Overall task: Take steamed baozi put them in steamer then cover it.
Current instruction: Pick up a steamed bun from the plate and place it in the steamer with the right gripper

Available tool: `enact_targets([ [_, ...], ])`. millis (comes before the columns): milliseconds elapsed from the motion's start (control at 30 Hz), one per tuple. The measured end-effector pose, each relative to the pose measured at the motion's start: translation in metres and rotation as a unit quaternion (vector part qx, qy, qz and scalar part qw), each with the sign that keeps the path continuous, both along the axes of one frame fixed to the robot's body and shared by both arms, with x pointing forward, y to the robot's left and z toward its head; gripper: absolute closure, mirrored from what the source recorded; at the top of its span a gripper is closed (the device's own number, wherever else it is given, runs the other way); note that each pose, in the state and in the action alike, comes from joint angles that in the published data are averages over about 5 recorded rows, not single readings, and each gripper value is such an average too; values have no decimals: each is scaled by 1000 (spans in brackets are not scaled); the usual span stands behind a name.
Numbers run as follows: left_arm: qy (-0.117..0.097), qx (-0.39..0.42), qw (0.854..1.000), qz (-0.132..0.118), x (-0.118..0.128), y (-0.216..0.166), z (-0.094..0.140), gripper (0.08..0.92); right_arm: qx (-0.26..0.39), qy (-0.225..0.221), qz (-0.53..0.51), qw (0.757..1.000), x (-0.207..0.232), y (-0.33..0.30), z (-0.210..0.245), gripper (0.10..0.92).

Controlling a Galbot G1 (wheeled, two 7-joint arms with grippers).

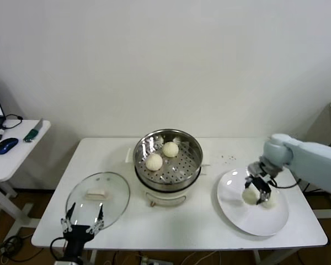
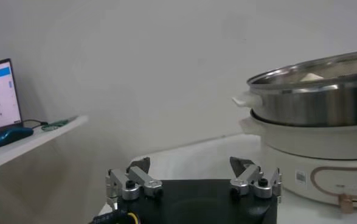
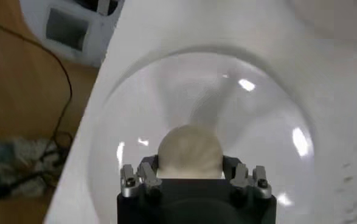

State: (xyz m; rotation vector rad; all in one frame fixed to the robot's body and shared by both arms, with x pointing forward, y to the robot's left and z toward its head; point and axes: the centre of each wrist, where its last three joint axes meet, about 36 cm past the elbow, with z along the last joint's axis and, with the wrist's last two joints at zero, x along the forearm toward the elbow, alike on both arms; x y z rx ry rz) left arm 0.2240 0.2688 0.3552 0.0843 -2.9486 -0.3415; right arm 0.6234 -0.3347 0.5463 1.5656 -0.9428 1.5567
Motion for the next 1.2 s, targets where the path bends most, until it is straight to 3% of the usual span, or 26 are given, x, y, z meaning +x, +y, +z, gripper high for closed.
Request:
enact_targets([
  [333,3,-4,1000,-5,3,-7,-2,177,-16,-67,187,980,37,84,118,327],
  [600,-1,-4,1000,-7,7,-6,0,177,-31,-96,312,945,47,169,163,327],
  [800,1,-12,1000,-8,6,-3,2,177,-50,-94,397,912,45,239,154,327],
  [1200,8,-23,1000,-7,3,3,1,177,-72,-52,504,859,26,336,89,318],
])
